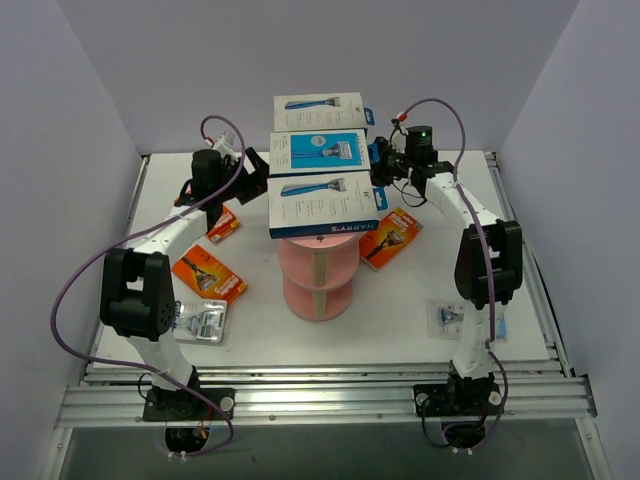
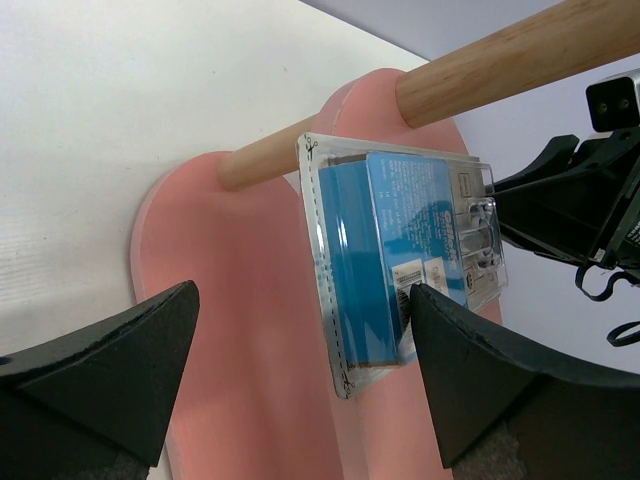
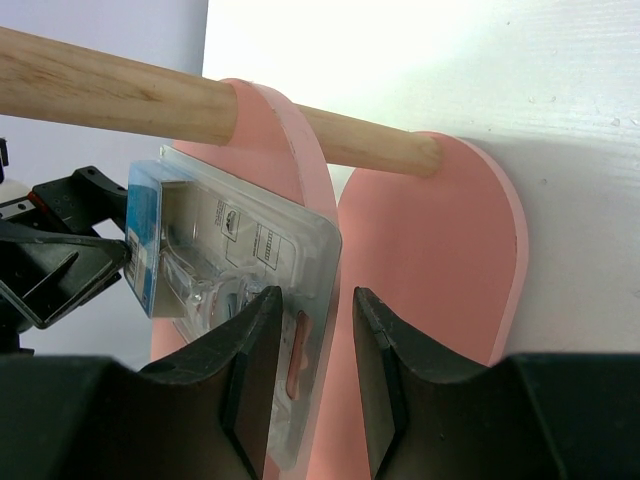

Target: Place and organize the shaving razors onto the shelf

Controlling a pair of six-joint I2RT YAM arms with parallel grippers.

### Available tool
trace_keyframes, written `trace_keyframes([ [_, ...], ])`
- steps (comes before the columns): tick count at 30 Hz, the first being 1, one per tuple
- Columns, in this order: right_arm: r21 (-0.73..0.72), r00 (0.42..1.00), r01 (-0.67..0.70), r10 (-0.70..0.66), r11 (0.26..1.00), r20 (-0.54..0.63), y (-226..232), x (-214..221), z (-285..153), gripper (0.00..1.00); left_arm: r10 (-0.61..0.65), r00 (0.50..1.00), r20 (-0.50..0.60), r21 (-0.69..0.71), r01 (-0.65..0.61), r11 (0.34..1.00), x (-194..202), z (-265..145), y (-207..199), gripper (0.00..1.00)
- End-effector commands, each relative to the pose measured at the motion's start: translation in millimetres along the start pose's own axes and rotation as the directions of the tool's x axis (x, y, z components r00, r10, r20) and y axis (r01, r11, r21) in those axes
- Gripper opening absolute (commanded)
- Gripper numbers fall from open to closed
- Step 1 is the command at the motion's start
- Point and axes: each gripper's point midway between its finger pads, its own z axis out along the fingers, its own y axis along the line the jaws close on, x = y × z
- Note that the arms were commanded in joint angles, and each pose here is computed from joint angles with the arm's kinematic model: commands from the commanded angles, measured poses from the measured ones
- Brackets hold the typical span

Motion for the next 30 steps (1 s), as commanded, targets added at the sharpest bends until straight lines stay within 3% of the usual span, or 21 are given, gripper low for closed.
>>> trace_keyframes([
  [1,-0.032,1.000,0.021,-0.021,0.999,0.005,7,-8,3,0.31,0.033,0.999,0.006,0.012,-0.033,0.999,-7,4,-5,0.95],
  [30,-0.042,0.999,0.009,-0.007,0.999,0.051,14,-25,-18,0.41,0.062,0.998,0.007,0.069,-0.062,0.996,-15,-6,-29,0.95],
])
